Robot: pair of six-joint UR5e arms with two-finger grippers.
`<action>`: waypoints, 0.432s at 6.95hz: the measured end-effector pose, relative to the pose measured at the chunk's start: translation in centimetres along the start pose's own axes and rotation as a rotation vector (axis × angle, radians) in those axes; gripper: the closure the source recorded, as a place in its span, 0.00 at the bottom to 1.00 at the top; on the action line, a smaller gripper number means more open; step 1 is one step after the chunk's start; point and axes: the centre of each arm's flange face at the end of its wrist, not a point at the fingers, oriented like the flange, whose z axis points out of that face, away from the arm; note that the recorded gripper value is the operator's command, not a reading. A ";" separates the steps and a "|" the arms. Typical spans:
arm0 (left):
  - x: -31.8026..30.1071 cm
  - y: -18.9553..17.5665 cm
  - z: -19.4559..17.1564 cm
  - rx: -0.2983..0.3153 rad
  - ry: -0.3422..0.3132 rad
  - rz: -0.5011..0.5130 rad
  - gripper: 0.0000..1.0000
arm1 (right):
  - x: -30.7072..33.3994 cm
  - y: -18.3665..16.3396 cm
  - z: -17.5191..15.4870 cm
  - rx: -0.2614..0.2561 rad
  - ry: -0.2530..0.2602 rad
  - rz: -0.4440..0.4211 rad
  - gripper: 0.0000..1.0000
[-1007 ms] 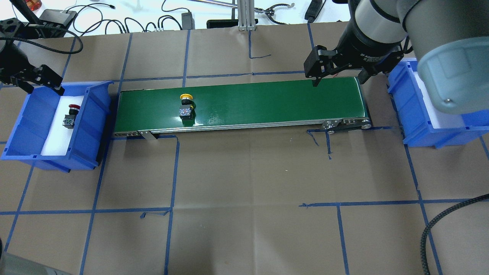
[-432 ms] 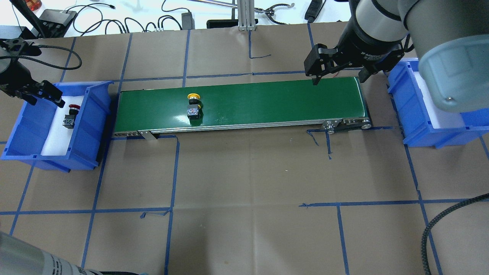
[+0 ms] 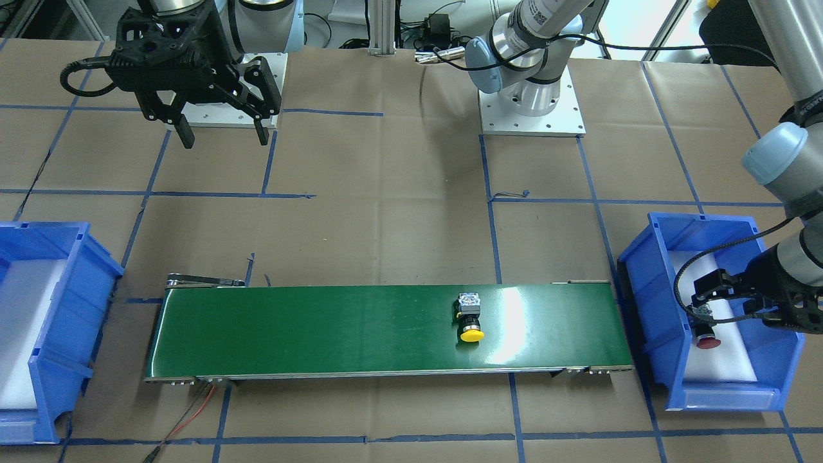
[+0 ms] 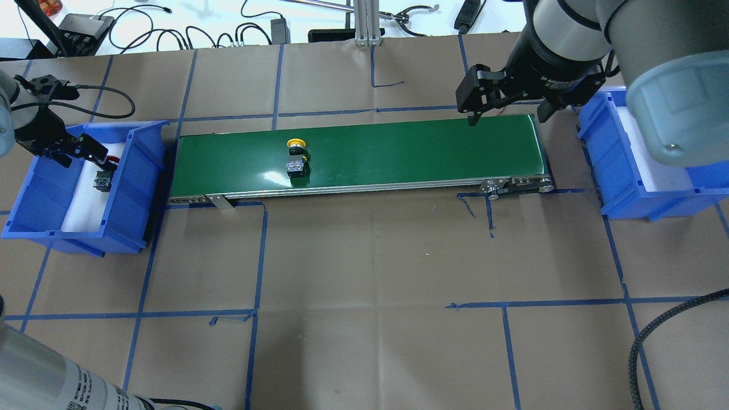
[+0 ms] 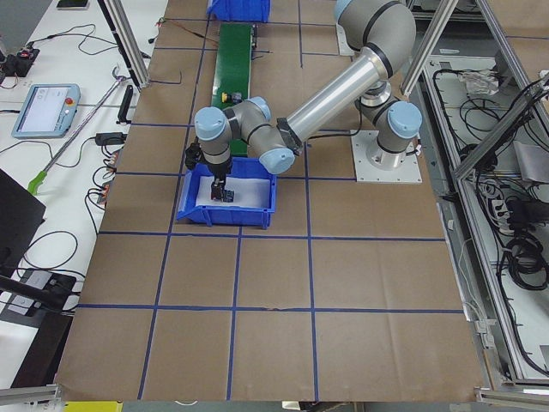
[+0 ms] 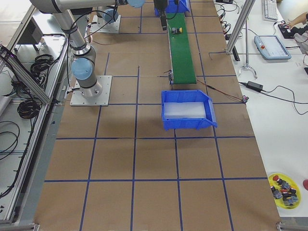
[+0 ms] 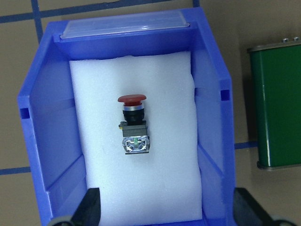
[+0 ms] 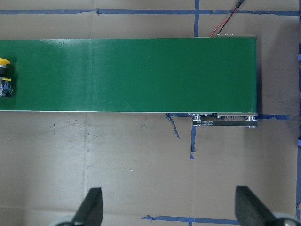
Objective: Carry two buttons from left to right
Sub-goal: 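Return the left gripper to the bin and grasp the red-capped button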
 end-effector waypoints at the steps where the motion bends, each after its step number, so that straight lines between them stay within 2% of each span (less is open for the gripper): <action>1: -0.4 0.2 1.5 0.000 0.000 -0.007 0.01 | 0.1 0.0 0.0 0.000 -0.001 0.003 0.00; 3: -0.7 0.1 4.0 0.008 -0.005 -0.010 0.04 | 0.3 -0.1 0.2 -0.003 0.000 0.007 0.00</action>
